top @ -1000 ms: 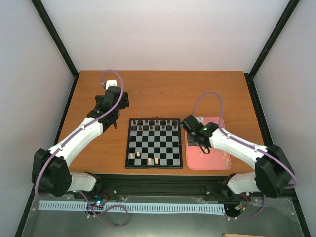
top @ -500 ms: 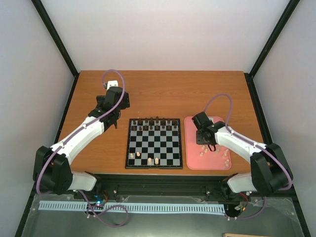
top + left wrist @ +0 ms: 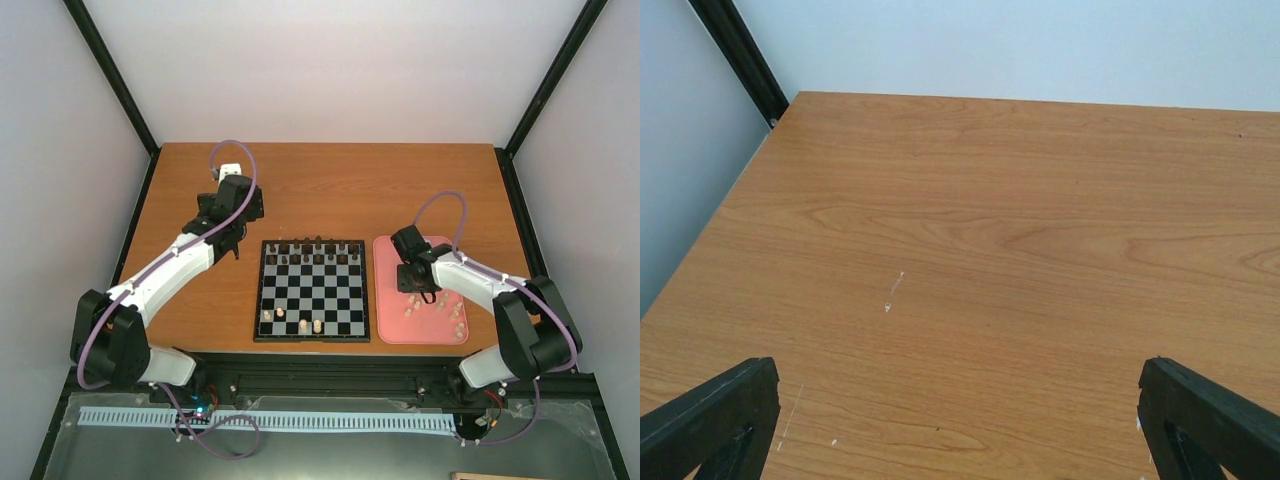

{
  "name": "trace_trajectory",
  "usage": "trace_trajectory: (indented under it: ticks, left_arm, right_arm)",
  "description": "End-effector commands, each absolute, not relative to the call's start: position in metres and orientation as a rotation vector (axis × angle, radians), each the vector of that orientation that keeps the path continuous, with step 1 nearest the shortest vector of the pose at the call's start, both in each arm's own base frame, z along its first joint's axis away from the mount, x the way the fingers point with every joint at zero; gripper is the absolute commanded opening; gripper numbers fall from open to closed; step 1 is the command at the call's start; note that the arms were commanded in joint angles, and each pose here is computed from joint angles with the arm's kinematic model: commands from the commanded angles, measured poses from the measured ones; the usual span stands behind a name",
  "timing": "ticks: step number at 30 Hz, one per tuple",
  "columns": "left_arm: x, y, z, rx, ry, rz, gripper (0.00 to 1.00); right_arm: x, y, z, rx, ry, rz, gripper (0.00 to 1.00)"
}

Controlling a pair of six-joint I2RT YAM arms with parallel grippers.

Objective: Set up the chess pieces on the board
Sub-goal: Pick up the chess piece from the storage box.

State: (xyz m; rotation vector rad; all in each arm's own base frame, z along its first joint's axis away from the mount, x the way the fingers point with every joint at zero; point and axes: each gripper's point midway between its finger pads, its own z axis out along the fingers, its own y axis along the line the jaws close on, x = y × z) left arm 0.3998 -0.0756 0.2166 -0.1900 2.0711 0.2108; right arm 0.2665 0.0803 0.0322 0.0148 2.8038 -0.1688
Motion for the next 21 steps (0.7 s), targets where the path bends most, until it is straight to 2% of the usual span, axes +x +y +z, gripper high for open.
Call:
trace_trajectory:
  ticks: [1,11,21]
  left_arm:
    - [0.409,-0.08,0.238,-0.211,2.017,0.194,1.0]
    - [0.409,-0.08,0.238,-0.211,2.018,0.196,1.0]
    - [0.409,-0.079,0.238,-0.212,2.018,0.2,1.0]
  right_arm:
    - [0.266,0.077,0.023,0.02,2.816,-0.168,0.33]
    - [0.264,0.078,0.021,0.018,2.822,-0.143,0.19]
    - [0.273,0.084,0.037,0.017,2.784,-0.098,0.13]
